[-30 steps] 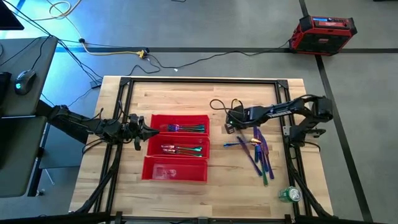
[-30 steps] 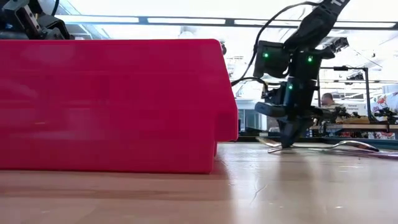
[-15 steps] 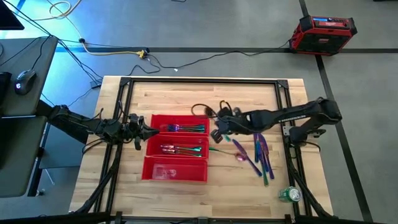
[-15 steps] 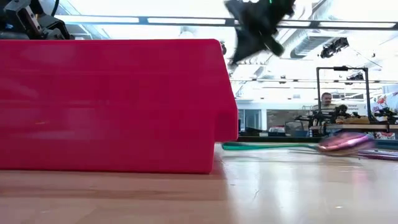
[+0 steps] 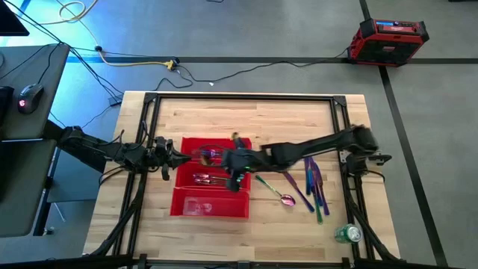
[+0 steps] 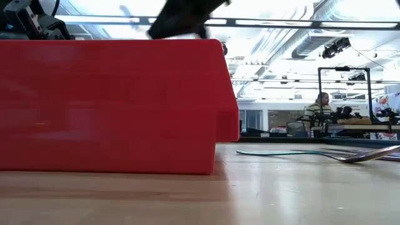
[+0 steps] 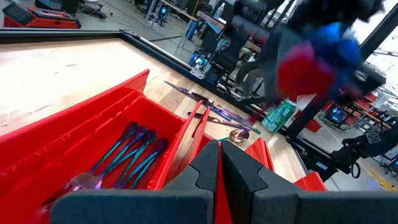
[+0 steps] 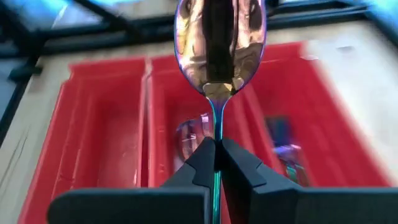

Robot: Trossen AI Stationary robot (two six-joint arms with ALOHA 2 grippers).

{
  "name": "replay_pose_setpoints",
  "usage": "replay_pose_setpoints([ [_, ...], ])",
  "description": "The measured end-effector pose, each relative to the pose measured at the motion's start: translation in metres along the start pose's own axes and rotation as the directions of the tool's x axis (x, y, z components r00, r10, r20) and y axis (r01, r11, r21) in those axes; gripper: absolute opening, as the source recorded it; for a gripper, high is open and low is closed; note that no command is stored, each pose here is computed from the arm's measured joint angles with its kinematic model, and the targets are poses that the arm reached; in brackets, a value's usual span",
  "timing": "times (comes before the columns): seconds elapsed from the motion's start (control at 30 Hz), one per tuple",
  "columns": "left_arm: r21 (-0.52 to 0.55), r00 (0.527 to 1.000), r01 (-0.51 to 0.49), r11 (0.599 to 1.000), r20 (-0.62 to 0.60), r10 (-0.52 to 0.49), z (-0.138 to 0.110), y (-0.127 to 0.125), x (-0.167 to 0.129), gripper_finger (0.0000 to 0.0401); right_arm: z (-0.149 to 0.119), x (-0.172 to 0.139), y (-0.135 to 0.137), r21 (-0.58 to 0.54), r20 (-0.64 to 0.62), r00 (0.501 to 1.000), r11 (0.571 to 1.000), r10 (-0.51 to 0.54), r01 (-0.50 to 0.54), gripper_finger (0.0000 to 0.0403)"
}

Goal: Sort silverware
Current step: Put the purple spoon into the center red bin

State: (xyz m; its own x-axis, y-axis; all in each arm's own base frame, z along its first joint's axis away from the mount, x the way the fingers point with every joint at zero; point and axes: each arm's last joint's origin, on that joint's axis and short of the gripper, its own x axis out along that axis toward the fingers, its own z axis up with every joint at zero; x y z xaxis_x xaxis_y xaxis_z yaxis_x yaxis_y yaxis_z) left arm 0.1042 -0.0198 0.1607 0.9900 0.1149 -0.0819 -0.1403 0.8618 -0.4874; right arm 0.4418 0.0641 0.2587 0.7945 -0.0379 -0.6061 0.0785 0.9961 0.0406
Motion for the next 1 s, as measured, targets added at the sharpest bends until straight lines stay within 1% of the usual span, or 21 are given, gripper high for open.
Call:
replay_pose_setpoints([
  [0.07,0.0,1.0,0.0,1.0,0.0,0.0,0.0,0.0,0.0,0.0,-0.001,0.022,-0.001,-0.035,-0.043,0.998,0.998,0.047,-0.048,0.0],
  [0.2,0.0,1.0,0.002,1.0,-0.001,-0.002,0.0,0.0,0.0,0.0,-0.004,0.054,-0.008,-0.079,-0.132,0.988,0.993,0.08,-0.091,0.0],
  [0.33,0.001,1.0,0.004,1.0,-0.003,-0.004,0.0,0.0,0.0,0.0,-0.012,0.073,-0.017,-0.089,-0.215,0.973,0.991,0.083,-0.105,0.0],
  [0.43,0.001,1.0,0.006,1.0,-0.005,-0.006,0.0,0.0,0.0,0.0,-0.018,0.078,-0.022,-0.086,-0.277,0.959,0.992,0.069,-0.096,0.0],
  [0.5,0.001,1.0,0.006,1.0,-0.005,-0.006,0.0,0.0,0.0,0.0,-0.019,0.078,-0.024,-0.091,-0.287,0.956,0.992,0.063,-0.092,0.0006],
  [0.57,0.001,1.0,0.006,1.0,-0.005,-0.006,0.0,0.0,0.0,0.0,-0.019,0.078,-0.025,-0.091,-0.292,0.954,0.992,0.061,-0.091,0.0023],
  [0.7,0.001,1.0,0.006,1.0,-0.005,-0.006,0.0,0.0,0.0,0.0,-0.019,0.077,-0.023,-0.107,-0.291,0.956,0.992,0.037,-0.071,0.0081],
  [0.8,0.001,1.0,0.006,1.0,-0.005,-0.006,0.0,0.0,0.0,0.0,-0.016,0.069,-0.019,-0.123,-0.334,0.942,0.991,0.006,-0.049,0.0119],
  [0.9,0.002,1.0,0.004,1.0,-0.008,-0.004,-0.001,0.0,0.0,0.0,0.0,0.048,-0.006,-0.164,-0.335,0.942,0.986,-0.03,-0.027,0.014],
  [1.0,0.002,1.0,0.006,1.0,-0.009,-0.006,-0.001,0.0,0.0,0.0,0.02,0.015,0.018,-0.217,-0.305,0.952,0.976,-0.038,-0.031,0.0146],
])
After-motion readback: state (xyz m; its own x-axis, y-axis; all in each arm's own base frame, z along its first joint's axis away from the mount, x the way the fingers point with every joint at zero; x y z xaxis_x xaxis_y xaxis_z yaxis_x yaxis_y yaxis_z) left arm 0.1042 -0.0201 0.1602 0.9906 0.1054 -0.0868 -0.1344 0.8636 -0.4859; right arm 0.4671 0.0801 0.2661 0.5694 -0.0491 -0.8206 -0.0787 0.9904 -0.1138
